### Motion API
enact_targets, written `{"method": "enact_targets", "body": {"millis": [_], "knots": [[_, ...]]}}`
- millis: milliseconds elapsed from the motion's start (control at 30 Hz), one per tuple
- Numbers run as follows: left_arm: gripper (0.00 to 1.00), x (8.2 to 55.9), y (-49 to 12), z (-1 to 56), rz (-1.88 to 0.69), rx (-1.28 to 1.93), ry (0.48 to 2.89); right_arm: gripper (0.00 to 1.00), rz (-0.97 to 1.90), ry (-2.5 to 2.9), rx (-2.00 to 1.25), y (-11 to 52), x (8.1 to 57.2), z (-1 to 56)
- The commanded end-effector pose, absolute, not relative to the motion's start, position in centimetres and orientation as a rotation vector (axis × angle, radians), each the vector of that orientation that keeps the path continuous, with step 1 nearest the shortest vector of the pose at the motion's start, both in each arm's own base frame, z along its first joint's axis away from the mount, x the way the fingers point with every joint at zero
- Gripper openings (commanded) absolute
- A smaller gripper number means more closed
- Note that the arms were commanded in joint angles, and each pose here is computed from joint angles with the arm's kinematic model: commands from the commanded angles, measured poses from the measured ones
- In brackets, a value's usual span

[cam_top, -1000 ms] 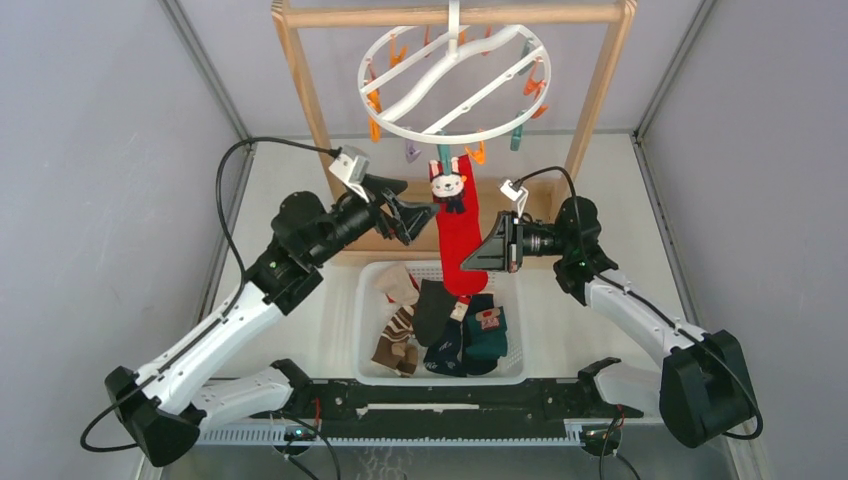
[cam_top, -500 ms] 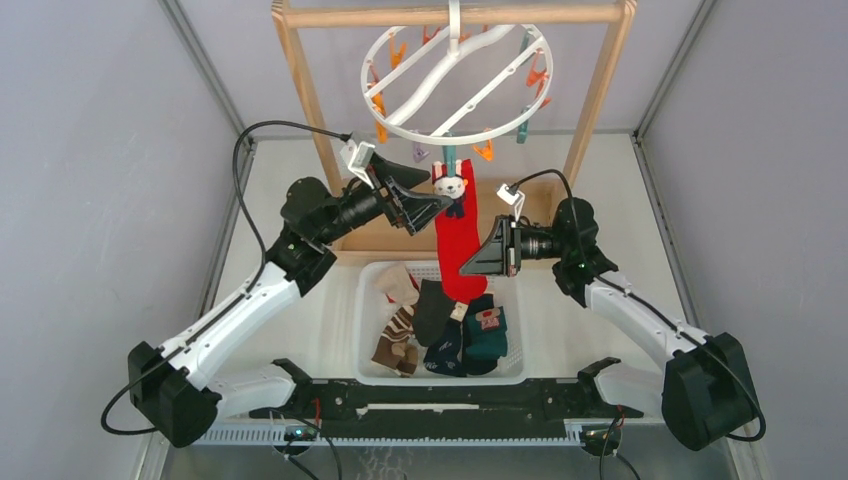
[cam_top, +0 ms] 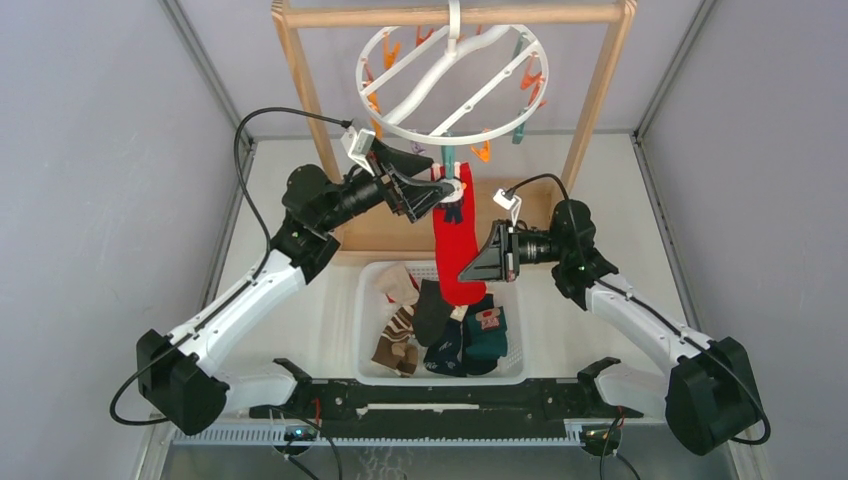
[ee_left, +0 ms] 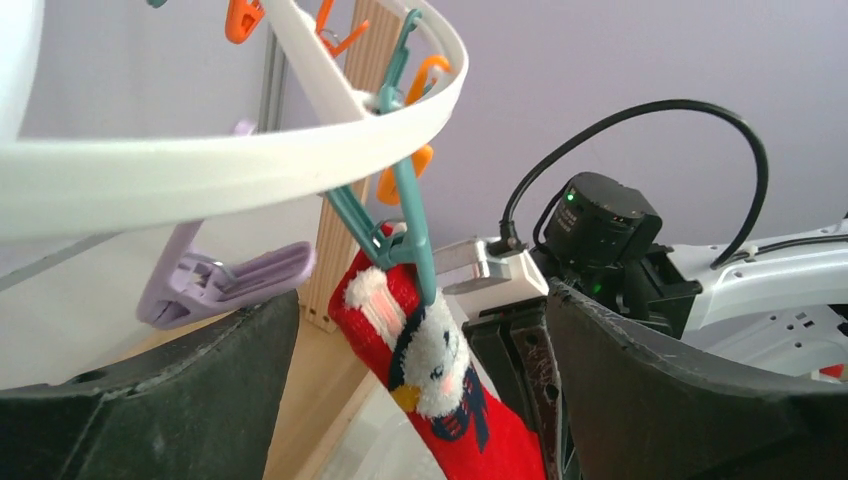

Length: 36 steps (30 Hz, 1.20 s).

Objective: Remove the socks clipped to the hanger
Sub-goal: Remove the sock from the hanger.

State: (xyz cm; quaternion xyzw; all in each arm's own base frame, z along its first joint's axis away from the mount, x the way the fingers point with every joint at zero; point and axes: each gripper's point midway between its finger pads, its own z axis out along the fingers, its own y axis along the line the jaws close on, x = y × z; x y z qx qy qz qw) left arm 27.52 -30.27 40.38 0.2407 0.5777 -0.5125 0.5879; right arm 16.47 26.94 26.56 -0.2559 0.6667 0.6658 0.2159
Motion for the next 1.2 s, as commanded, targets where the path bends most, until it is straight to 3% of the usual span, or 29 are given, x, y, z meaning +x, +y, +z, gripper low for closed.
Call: {"method": "enact_targets", "body": {"millis": [0,300,967,1167], "knots": [[0.95,26.8,-30.2,45.3,-1.231,0.578,1.19,0.0,1.807,1.779,-0.771,27.3,16.3,28.1],[0.87,27.8,-30.7,45.9,-1.24,0.559,1.18,0.0,1.81,1.799,-0.784,27.8,16.0,27.4],[0.8,28.9,-31.3,46.7,-1.265,0.523,1.155,0.0,1.794,1.824,-0.796,27.8,15.7,26.8],[0.71,29.0,-31.9,46.9,-1.303,0.541,1.144,0.0,1.79,1.826,-0.803,27.7,15.8,26.9]]}}
